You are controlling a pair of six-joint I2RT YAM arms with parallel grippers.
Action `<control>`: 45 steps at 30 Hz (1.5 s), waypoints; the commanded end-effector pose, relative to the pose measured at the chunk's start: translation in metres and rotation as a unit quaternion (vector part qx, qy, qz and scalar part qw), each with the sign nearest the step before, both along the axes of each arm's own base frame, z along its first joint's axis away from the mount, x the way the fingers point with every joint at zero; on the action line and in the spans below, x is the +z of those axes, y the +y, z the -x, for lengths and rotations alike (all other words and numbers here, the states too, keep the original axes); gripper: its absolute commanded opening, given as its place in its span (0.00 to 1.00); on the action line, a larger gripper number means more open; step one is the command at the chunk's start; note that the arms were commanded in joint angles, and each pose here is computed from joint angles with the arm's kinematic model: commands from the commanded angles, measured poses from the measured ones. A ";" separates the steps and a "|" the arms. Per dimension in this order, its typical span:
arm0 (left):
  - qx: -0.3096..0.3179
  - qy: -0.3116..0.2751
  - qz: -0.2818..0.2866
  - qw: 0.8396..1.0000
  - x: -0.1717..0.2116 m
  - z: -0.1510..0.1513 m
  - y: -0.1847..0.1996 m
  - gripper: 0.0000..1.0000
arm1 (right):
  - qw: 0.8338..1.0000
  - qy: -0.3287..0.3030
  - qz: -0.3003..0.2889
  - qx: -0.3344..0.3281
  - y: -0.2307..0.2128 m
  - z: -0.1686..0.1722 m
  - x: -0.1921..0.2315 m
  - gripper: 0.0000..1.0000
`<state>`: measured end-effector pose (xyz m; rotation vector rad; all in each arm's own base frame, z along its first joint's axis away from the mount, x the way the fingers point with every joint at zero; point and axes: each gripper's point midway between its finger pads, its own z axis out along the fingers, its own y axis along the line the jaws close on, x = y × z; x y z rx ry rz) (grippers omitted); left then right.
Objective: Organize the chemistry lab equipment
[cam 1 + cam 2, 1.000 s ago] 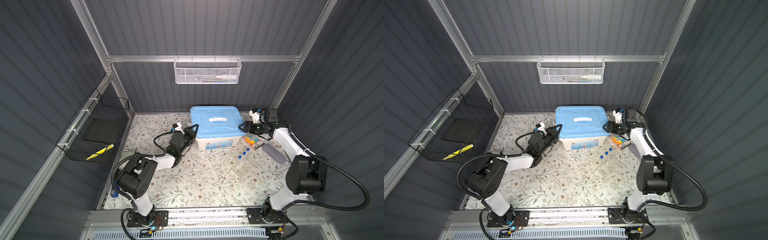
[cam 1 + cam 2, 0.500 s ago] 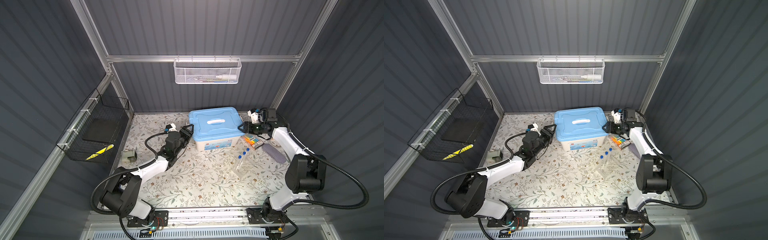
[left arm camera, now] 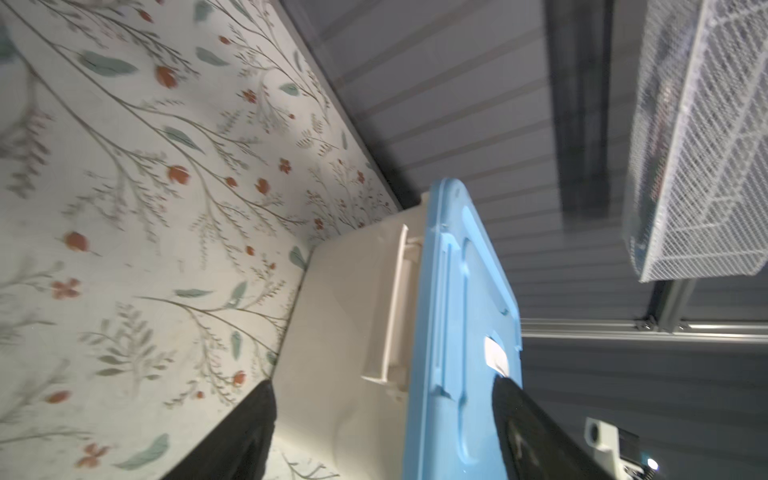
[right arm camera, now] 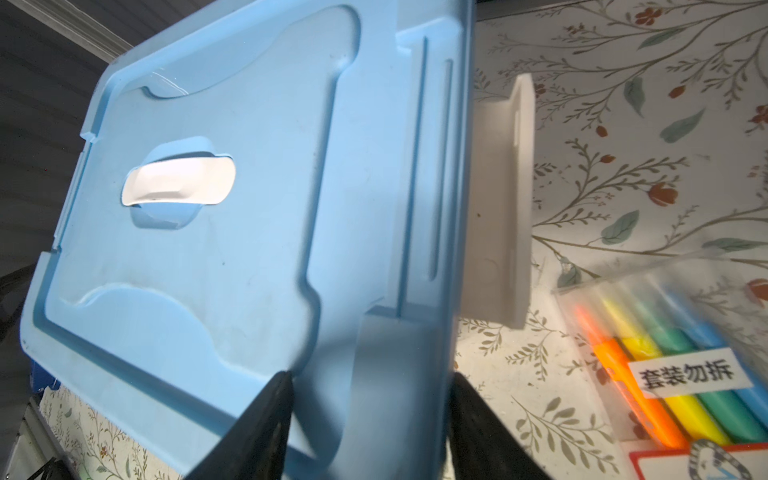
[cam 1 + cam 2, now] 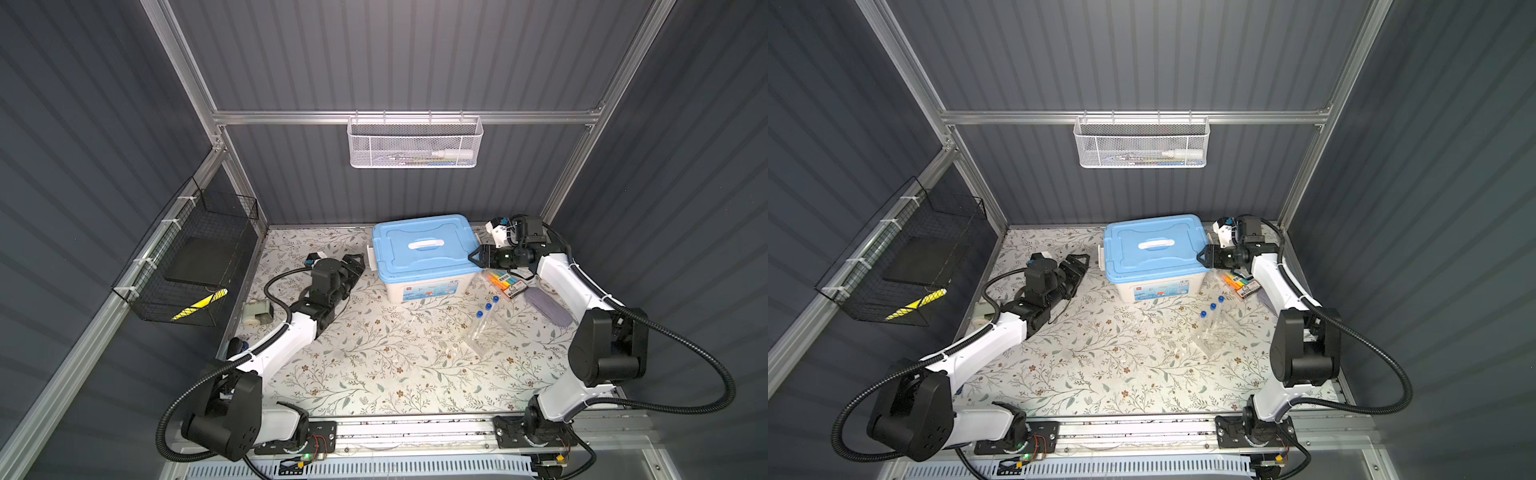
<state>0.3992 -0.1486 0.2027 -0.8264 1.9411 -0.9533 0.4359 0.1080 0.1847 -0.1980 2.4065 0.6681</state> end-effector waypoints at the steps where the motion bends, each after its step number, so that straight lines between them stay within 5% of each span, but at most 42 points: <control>1: -0.040 -0.003 -0.040 0.998 0.009 -0.005 0.001 0.87 | 1.000 0.003 0.005 0.029 0.016 0.014 0.004 0.60; 11: -0.085 0.002 -0.027 0.996 0.002 -0.046 -0.001 0.90 | 0.999 -0.003 -0.003 0.035 0.037 0.024 0.014 0.60; 17: -0.119 0.000 -0.003 0.993 0.001 -0.064 -0.009 0.84 | 1.000 -0.023 0.004 0.008 0.024 0.021 0.029 0.75; 27: -0.158 -0.012 0.029 0.987 0.009 -0.077 -0.028 0.76 | 0.997 -0.036 -0.064 -0.036 -0.002 -0.005 0.044 0.83; 45: -0.163 -0.037 0.065 0.984 0.034 -0.080 -0.035 0.69 | 0.987 0.001 -0.152 -0.044 -0.013 -0.034 0.026 0.81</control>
